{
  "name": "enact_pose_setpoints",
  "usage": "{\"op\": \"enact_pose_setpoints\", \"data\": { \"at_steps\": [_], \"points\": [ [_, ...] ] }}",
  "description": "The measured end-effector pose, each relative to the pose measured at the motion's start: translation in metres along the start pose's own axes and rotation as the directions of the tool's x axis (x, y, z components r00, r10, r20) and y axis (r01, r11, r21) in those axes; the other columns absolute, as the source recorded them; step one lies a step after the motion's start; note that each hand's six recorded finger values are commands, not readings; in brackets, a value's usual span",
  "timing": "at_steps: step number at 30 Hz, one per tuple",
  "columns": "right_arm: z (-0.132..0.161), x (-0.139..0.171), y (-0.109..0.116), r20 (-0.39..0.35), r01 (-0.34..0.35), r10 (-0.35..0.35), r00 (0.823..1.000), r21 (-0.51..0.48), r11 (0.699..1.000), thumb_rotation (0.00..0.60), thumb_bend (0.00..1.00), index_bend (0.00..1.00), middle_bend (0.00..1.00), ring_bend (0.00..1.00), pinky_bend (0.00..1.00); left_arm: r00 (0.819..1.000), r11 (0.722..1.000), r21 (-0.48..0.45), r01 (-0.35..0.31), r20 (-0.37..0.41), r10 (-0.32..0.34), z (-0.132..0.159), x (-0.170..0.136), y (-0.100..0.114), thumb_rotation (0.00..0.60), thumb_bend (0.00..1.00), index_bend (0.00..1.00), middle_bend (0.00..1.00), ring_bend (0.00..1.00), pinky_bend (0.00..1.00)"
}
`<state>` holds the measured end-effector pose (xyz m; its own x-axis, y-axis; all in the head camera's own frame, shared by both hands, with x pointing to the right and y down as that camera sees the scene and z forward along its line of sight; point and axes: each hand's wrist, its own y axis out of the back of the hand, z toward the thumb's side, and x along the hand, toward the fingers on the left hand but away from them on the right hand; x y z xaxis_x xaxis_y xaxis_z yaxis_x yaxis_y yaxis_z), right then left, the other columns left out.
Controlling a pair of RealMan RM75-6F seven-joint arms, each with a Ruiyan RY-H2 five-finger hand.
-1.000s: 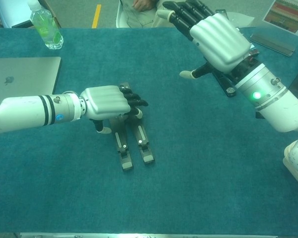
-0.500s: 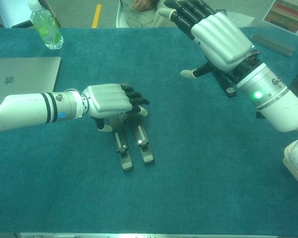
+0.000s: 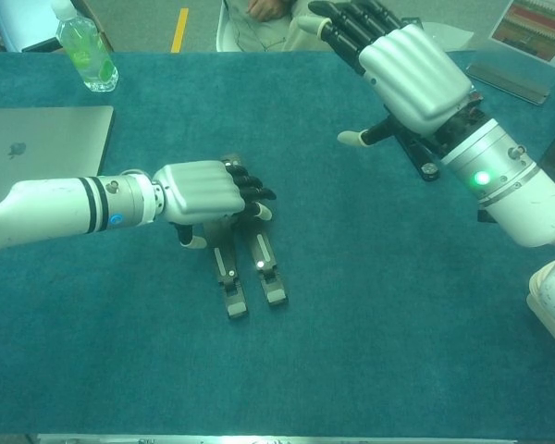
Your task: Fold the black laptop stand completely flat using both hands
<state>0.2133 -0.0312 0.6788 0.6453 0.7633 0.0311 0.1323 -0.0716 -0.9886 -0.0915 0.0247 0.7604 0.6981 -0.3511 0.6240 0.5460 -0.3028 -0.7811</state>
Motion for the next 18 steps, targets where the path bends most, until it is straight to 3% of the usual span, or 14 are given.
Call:
{"op": "enact_pose_setpoints", "data": {
  "at_steps": [18],
  "points": [
    [0.0001, -0.0006, -0.0029, 0.003, -0.005, 0.005, 1.000, -0.010, 1.000, 0.600, 0.00, 0.00, 0.00, 0.00, 0.03, 1.000, 1.000, -0.018, 0.007, 0.000, -0.007, 0.0011, -0.0002, -0.0025, 0.600, 0.27, 0.27, 0.00, 0.00, 0.08]
  ]
}}
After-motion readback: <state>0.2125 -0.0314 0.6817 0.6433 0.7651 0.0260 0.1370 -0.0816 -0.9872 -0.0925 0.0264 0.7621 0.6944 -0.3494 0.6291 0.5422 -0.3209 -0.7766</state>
